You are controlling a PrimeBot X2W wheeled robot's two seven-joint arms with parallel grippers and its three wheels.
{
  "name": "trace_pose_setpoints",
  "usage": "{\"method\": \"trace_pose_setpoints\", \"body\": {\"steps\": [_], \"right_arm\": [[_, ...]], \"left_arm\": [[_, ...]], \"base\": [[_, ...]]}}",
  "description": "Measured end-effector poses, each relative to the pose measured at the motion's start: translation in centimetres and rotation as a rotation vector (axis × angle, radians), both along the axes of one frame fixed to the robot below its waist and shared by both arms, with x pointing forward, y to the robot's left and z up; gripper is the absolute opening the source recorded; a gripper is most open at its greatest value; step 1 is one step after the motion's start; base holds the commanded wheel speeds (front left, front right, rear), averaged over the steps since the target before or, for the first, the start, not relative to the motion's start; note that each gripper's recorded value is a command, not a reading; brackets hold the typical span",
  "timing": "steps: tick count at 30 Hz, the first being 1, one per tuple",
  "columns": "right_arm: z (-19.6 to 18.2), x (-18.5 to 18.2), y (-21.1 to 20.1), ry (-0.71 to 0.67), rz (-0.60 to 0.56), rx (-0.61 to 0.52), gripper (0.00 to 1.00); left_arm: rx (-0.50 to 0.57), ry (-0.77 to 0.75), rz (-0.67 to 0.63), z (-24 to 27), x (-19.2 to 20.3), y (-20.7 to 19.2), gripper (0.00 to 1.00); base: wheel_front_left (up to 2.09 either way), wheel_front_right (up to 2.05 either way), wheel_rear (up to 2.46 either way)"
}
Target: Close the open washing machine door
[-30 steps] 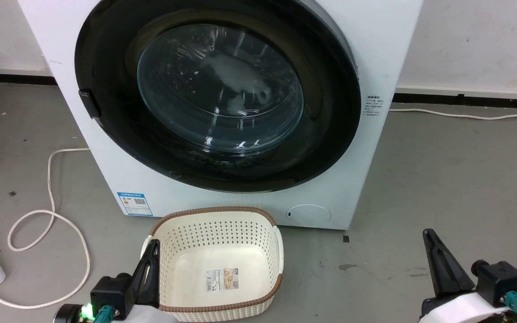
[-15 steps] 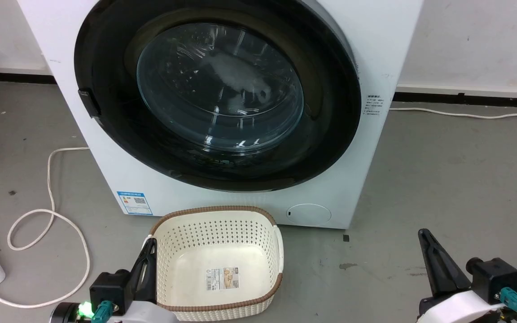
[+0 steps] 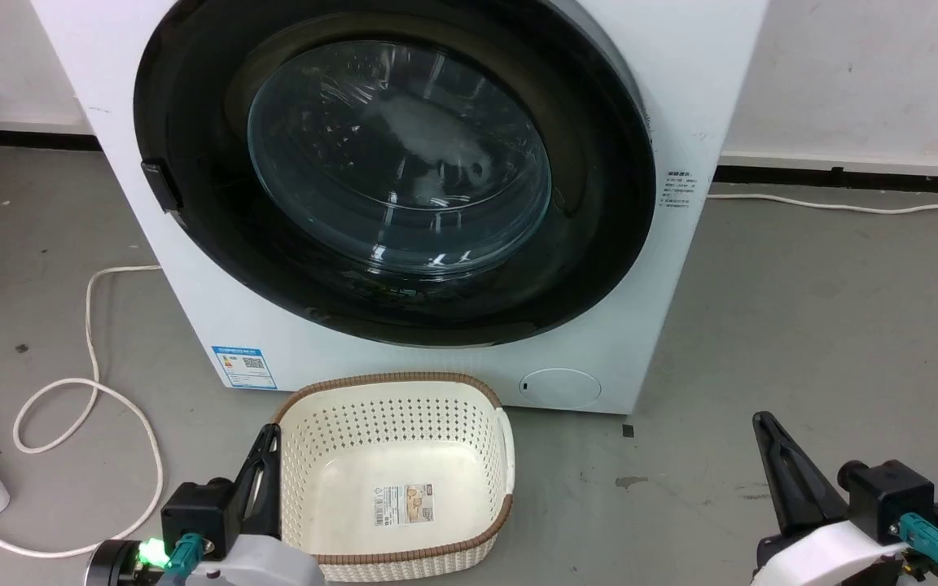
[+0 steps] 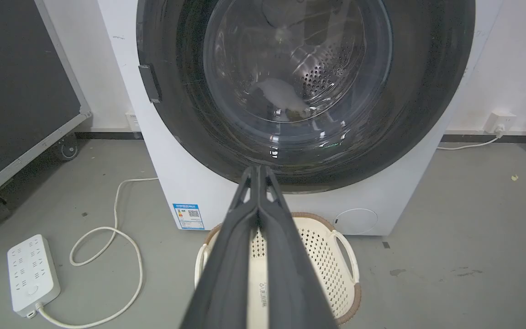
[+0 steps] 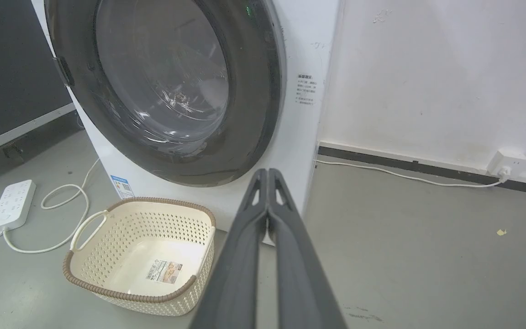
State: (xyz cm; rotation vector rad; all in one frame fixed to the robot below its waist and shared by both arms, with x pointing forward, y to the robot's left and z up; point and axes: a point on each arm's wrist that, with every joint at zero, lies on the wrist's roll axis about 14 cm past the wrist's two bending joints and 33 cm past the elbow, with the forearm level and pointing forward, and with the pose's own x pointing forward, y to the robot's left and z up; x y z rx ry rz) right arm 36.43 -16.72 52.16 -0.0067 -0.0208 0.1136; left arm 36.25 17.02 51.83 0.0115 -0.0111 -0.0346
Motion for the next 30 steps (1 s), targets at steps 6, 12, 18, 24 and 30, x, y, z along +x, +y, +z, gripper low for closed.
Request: {"method": "trace_pose_setpoints", "body": {"steps": [6, 12, 18, 24, 30], "right_arm": [[-0.14, 0.03, 0.09, 0.013, 0.003, -0.009, 0.00], [-0.20, 0.06, 0.18, 0.020, 0.005, -0.013, 0.00], [-0.20, 0.14, 0.29, 0.025, 0.008, -0.021, 0.00], [-0.06, 0.33, 0.42, 0.029, 0.012, -0.032, 0.00], [-0.09, 0.37, 0.51, 0.036, 0.014, -0.041, 0.00]], "left_arm": [[0.008, 0.008, 0.002, -0.03, 0.07, 0.07, 0.00], [0.011, 0.015, 0.007, -0.03, 0.16, 0.17, 0.00], [0.019, 0.011, 0.014, 0.28, 0.44, 0.29, 0.00], [0.023, 0.020, 0.017, 0.25, 0.53, 0.39, 0.00], [0.029, 0.029, 0.028, 0.19, 0.57, 0.62, 0.00]], "base": [[0.00, 0.00, 0.00], [0.00, 0.00, 0.00], [0.00, 0.00, 0.00], [0.00, 0.00, 0.00], [0.00, 0.00, 0.00]]}}
